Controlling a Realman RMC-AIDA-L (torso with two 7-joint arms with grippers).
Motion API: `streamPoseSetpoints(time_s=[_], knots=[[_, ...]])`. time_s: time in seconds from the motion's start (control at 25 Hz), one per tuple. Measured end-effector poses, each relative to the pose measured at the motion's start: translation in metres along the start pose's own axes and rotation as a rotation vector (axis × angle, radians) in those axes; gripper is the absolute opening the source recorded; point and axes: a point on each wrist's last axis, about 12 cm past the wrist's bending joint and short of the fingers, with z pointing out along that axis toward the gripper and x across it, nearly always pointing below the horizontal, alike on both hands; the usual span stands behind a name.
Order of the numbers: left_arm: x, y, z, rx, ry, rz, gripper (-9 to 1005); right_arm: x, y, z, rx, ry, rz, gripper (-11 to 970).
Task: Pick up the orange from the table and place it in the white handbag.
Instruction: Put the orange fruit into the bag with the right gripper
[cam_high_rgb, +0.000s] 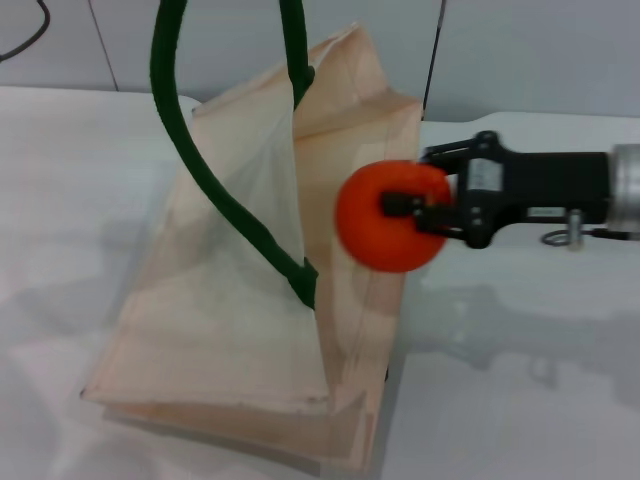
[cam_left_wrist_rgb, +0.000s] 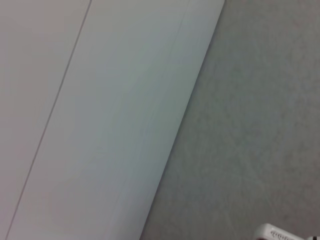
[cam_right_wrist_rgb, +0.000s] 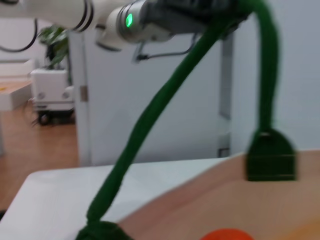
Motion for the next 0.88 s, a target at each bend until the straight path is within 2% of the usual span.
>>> streamPoseSetpoints(time_s=[0.24, 0.48, 0.68, 0.88], knots=[[-0.004, 0.000, 0.005, 0.012, 0.005, 0.006, 146, -0.007, -0.003, 0.045, -0.076, 0.089, -0.015, 322], [-0.005, 0.000, 0.008, 0.021, 0.008, 0.007, 146, -0.012, -0.003, 0.078, -0.085, 0.141, -0.016, 275], [-0.004, 0.000, 0.009, 0.022, 0.005, 0.006, 146, -0.015, -0.003, 0.095, -0.084, 0.175, -0.019, 243], [-0.004, 0.000, 0.010, 0.025, 0.005, 0.005, 147, -0.012, -0.002, 0.102, -0.066, 0.194, -0.006, 213]])
